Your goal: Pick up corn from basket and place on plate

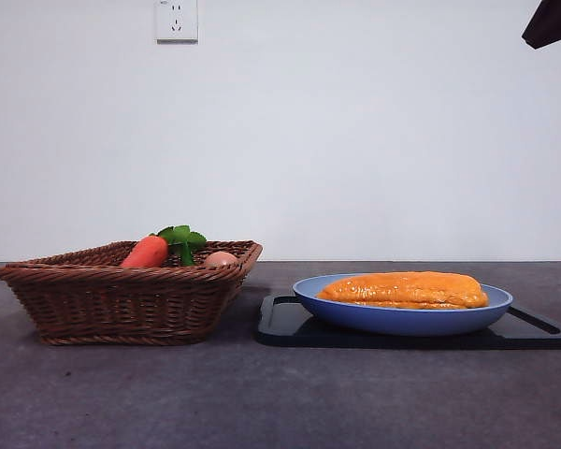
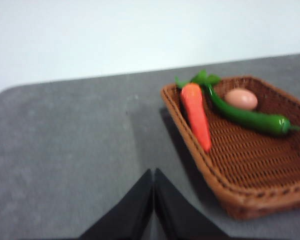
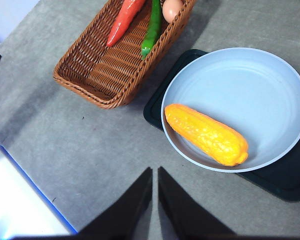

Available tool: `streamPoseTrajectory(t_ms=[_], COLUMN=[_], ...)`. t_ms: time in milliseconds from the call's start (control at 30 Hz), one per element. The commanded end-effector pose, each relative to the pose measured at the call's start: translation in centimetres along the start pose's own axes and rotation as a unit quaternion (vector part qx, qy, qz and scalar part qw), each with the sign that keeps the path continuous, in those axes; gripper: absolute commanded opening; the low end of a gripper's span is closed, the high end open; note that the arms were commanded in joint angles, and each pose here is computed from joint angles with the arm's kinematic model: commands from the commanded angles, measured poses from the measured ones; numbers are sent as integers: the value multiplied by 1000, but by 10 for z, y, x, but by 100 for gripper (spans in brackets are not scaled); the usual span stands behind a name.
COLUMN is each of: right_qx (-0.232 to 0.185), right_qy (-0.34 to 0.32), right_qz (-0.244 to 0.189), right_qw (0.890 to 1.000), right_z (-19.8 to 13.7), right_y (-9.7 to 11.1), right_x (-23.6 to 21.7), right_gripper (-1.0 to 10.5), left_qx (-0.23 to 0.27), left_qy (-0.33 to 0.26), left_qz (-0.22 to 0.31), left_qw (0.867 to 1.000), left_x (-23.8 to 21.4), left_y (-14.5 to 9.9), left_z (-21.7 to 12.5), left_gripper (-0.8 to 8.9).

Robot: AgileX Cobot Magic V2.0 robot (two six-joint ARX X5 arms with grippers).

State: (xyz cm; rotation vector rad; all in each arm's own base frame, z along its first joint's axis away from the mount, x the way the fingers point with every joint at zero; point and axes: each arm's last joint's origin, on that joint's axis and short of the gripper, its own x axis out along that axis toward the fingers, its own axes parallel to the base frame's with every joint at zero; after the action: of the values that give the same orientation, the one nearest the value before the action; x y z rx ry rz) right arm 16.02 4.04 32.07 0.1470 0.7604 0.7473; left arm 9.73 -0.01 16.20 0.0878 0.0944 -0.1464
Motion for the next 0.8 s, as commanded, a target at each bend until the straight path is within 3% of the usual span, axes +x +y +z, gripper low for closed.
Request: streamPoseTrajectory(t_ms=[33,800], right_qx=[-11,-26], right_qy=[-6,-27], right_qz=[2,1], right_qw=[1000,999], right_z=[5,9], right_y=[1,1], right_x=[-1,-1], right_gripper=[2,2], left_qx=[-10,-15], left_qy=[26,34], left_qz=[0,-1], left_qw=[1000,999], left_x=[1,0], left_y=[-1,-1], left_z=[-12,-14], left_gripper=[5,5])
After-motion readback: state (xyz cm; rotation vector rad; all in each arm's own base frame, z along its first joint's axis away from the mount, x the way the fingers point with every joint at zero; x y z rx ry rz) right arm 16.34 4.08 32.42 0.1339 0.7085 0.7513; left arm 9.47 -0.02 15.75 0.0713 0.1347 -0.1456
